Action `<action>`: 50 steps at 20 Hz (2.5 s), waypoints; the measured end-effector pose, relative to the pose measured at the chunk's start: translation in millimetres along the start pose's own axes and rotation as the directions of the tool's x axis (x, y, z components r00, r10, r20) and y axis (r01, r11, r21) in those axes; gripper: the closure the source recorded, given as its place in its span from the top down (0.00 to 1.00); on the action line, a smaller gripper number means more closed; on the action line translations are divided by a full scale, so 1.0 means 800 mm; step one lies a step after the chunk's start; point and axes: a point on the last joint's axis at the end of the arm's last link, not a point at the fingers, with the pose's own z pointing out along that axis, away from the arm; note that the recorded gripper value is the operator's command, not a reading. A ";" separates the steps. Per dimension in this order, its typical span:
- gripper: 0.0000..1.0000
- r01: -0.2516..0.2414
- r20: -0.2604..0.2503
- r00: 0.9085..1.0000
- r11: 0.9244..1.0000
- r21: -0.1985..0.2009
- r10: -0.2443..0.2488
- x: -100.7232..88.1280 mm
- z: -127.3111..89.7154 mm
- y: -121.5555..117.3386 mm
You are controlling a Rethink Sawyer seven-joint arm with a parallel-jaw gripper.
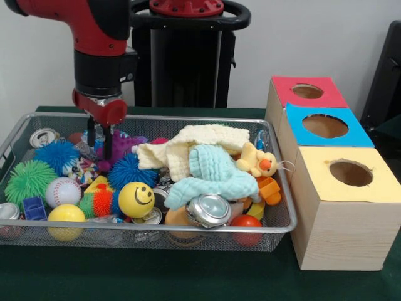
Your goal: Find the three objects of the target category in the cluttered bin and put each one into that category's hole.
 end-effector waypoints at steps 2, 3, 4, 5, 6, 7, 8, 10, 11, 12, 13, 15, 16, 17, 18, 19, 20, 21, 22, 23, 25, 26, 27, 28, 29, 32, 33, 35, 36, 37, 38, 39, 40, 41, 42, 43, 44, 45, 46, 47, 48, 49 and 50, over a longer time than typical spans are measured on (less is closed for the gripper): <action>1.00 -0.009 0.007 1.000 1.000 -0.002 0.009 -0.008 0.001 -0.003; 1.00 -0.014 0.009 1.000 1.000 -0.004 0.014 -0.012 0.001 -0.004; 1.00 -0.018 0.011 1.000 1.000 -0.006 0.018 -0.015 0.002 -0.006; 1.00 -0.020 0.011 1.000 1.000 -0.007 0.020 -0.016 0.002 -0.006; 1.00 -0.027 0.013 1.000 1.000 -0.010 0.027 -0.020 0.002 -0.009; 1.00 -0.028 0.013 1.000 1.000 -0.010 0.029 -0.021 0.003 -0.009; 1.00 -0.030 0.014 0.999 0.999 -0.012 0.030 -0.022 0.003 -0.010; 1.00 -0.032 0.016 0.999 0.999 -0.014 0.032 -0.025 0.004 -0.009; 1.00 -0.031 0.019 0.999 0.999 -0.016 0.031 -0.027 0.005 -0.007; 1.00 -0.031 0.021 0.999 0.999 -0.018 0.031 -0.029 0.007 -0.006; 1.00 -0.030 0.023 0.999 0.999 -0.020 0.031 -0.031 0.008 -0.004; 1.00 -0.028 0.029 0.999 0.999 -0.023 0.029 -0.035 0.012 0.000; 1.00 -0.026 0.030 0.999 0.999 -0.025 0.027 -0.035 0.014 0.002; 1.00 -0.023 0.032 0.999 0.999 -0.027 0.024 -0.035 0.015 0.005; 1.00 -0.020 0.033 0.999 0.999 -0.028 0.020 -0.034 0.017 0.007; 1.00 -0.013 0.034 0.999 0.999 -0.031 0.014 -0.032 0.018 0.012; 1.00 -0.007 0.035 0.999 0.999 -0.034 0.008 -0.030 0.020 0.017; 1.00 -0.003 0.035 0.999 0.999 -0.036 0.004 -0.028 0.021 0.020; 1.00 0.006 0.035 0.999 0.999 -0.040 -0.004 -0.024 0.023 0.026; 1.00 0.012 0.036 0.999 0.999 -0.044 -0.011 -0.020 0.024 0.031; 1.00 0.024 0.039 0.999 0.998 -0.051 -0.022 -0.014 0.027 0.039; 1.00 0.029 0.041 0.999 0.998 -0.054 -0.027 -0.012 0.028 0.042; 1.00 0.035 0.042 0.999 0.998 -0.058 -0.032 -0.009 0.029 0.046; 1.00 0.044 0.044 0.998 0.997 -0.063 -0.042 -0.004 0.031 0.052; 1.00 0.047 0.045 0.998 0.997 -0.064 -0.044 -0.002 0.031 0.054; 1.00 0.057 0.048 0.997 0.996 -0.065 -0.054 0.004 0.035 0.057; 1.00 0.062 0.051 0.997 0.996 -0.062 -0.058 0.006 0.037 0.057; 1.00 0.062 0.053 0.997 0.996 -0.059 -0.059 0.006 0.037 0.055; 1.00 0.062 0.055 0.997 0.997 -0.055 -0.059 0.006 0.037 0.053; 1.00 0.061 0.057 0.997 0.997 -0.051 -0.058 0.005 0.036 0.050; 1.00 0.058 0.061 0.997 0.997 -0.044 -0.055 0.002 0.035 0.045; 1.00 0.053 0.070 0.996 0.998 -0.031 -0.050 -0.004 0.031 0.036; 1.00 0.050 0.075 0.996 0.998 -0.026 -0.048 -0.007 0.029 0.032; 1.00 0.049 0.079 0.996 0.999 -0.023 -0.047 -0.009 0.027 0.030; 1.00 0.047 0.083 0.996 0.999 -0.019 -0.045 -0.011 0.026 0.027; 1.00 0.041 0.094 0.995 0.999 -0.010 -0.040 -0.018 0.021 0.019; 1.00 0.037 0.100 0.994 0.999 -0.005 -0.037 -0.022 0.018 0.015; 1.00 0.035 0.104 0.994 0.999 -0.003 -0.034 -0.025 0.016 0.013; 1.00 0.030 0.112 0.993 1.000 0.003 -0.030 -0.029 0.012 0.007; 1.00 0.025 0.120 0.992 1.000 0.009 -0.025 -0.034 0.009 0.002; 1.00 0.023 0.122 0.992 1.000 0.011 -0.025 -0.035 0.008 0.000; 1.00 0.022 0.124 0.992 1.000 0.013 -0.024 -0.036 0.007 -0.002; 1.00 0.018 0.130 0.991 1.000 0.021 -0.020 -0.040 0.004 -0.007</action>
